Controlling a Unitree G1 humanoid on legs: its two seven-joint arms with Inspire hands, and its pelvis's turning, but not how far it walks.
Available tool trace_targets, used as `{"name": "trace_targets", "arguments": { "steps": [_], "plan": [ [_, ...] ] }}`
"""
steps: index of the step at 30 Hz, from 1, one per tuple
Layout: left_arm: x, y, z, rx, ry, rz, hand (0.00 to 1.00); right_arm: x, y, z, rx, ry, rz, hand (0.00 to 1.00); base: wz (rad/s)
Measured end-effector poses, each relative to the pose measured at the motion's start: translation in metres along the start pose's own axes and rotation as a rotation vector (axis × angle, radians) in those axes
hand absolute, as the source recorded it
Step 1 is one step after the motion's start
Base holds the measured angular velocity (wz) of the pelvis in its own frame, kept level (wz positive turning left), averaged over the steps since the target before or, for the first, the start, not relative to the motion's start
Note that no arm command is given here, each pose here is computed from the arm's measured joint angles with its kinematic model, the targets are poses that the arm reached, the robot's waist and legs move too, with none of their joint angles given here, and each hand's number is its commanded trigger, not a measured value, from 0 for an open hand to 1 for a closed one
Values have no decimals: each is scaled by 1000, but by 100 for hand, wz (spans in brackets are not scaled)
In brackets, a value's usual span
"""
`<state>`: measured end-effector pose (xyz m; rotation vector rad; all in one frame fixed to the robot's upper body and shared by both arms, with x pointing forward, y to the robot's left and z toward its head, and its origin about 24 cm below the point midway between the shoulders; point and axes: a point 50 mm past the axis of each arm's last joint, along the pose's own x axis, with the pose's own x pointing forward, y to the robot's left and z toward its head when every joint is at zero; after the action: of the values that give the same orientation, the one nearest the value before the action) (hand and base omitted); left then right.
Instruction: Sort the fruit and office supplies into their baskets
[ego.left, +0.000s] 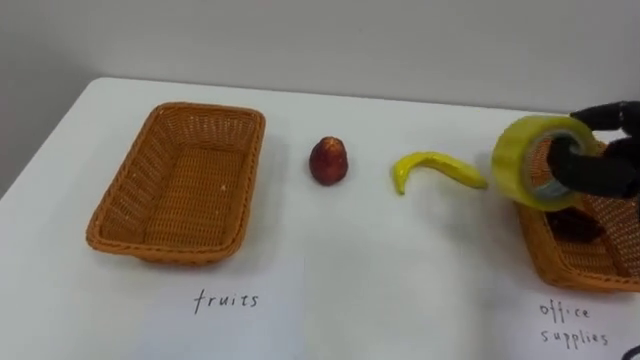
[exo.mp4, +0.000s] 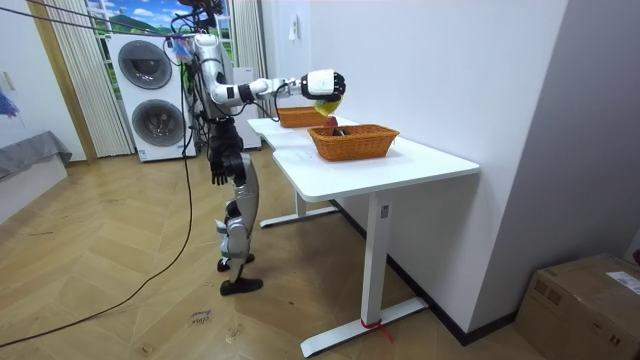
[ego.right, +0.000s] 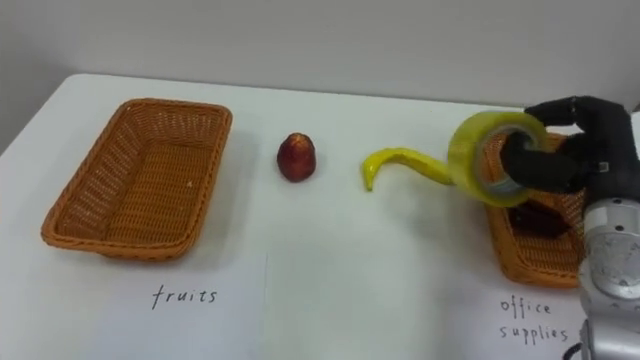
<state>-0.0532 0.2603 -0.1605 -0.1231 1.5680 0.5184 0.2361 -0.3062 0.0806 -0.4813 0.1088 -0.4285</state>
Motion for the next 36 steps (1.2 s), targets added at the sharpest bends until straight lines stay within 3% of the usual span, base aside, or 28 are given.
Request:
{"name": "trace_targets", "arguments": {
  "steps": [22, 23, 26, 28, 29, 36],
  "plan": [
    [0, -2, -5, -15, 18, -4, 0, -2, -17, -26, -1, 131, -71, 100, -7],
    [0, -2, -5, -17, 17, -5, 0, -2, -17, -26, -1, 132, -72, 85, 0],
    [-1, -1, -4, -31, 17, -2, 0, -2, -17, -29, -4, 144, -71, 56, 0],
    [-1, 0, -5, -31, 20, -2, 0, -3, -17, -33, -6, 163, -69, 7, 0],
    [-1, 0, -5, -32, 21, -1, 0, -3, -17, -34, -6, 172, -68, 0, 0],
    [-1, 1, -3, -40, 5, 11, 0, -3, -17, -37, -5, 189, -72, 0, 0]
  ]
}}
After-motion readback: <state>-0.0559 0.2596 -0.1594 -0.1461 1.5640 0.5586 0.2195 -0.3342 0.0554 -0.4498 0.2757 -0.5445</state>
